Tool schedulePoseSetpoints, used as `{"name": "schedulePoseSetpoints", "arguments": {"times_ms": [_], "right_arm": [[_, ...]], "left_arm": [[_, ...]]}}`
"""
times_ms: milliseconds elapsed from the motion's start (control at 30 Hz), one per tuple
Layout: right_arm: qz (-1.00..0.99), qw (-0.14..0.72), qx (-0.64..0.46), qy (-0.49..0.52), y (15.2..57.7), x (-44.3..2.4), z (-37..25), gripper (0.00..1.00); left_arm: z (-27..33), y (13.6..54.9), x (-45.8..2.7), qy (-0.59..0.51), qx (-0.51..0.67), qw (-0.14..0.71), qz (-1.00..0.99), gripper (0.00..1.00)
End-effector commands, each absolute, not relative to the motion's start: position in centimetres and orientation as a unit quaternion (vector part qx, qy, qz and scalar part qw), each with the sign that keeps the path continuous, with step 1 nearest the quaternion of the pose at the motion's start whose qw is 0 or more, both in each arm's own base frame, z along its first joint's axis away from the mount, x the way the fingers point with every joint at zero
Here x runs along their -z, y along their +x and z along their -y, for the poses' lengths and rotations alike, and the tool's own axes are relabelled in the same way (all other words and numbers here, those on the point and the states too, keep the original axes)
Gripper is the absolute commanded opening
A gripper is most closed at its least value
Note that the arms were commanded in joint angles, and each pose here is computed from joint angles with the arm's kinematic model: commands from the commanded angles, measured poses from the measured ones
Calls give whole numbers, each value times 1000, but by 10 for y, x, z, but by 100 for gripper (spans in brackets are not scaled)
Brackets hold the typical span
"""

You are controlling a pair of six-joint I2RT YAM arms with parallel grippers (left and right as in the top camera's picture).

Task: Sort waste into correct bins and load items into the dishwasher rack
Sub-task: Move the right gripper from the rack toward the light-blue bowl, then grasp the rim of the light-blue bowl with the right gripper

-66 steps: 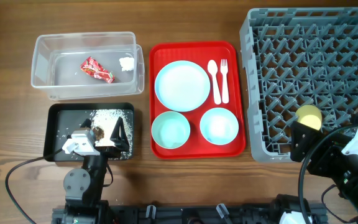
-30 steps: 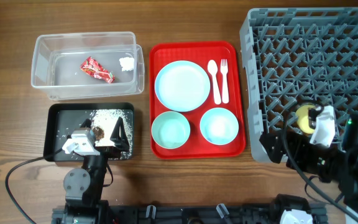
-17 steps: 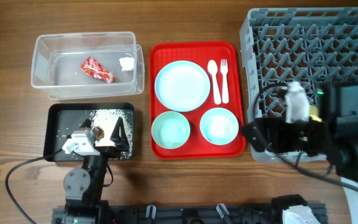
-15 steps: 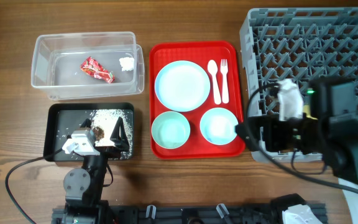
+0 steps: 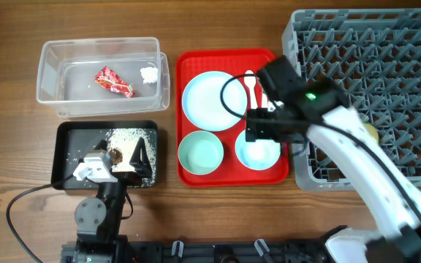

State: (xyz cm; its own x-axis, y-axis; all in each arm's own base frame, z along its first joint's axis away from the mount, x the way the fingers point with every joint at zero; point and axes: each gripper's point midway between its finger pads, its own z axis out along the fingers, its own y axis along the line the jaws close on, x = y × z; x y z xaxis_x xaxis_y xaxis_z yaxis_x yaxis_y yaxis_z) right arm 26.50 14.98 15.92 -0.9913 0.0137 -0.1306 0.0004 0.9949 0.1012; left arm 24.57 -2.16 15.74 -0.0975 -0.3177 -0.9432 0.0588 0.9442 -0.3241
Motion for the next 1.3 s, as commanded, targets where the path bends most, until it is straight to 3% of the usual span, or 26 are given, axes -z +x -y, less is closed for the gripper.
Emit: {"name": "schedulePoseSetpoints", "arguments": {"times_ms": [0,300,367,567,733,867,1033,1067,1267], "right_arm": [[-999,29,-16,28,270,-128,-143,85],[-998,5,-55,25,268,-62,-126,89],[-996,8,-92,-2,269,-57,-137,88],[-999,12,-32,34,262,-35,-113,76],[-999,3,-14,52,249,-16,-103,73],[-998,-2,-46,43,247,-15,-114,59],[-996,8,-60,60,253,-15,-121,11],[-996,9,-55,71,254,-15,-119,6],[-995,23,-46,90,260,-22,-116,4]], "left_arm": [[21,245,-157,-84,137,667,-728,100],[21,245,-157,-84,137,667,-728,100],[21,245,-157,-84,137,667,-728,100],[21,245,-157,-84,137,667,-728,100],[21,245,-157,-84,137,667,-728,100],[21,245,-157,-84,137,667,-728,100],[21,245,-157,-84,137,667,-728,100],[21,245,-157,-84,137,667,-728,100],[21,245,-157,-84,137,667,-728,100]]}}
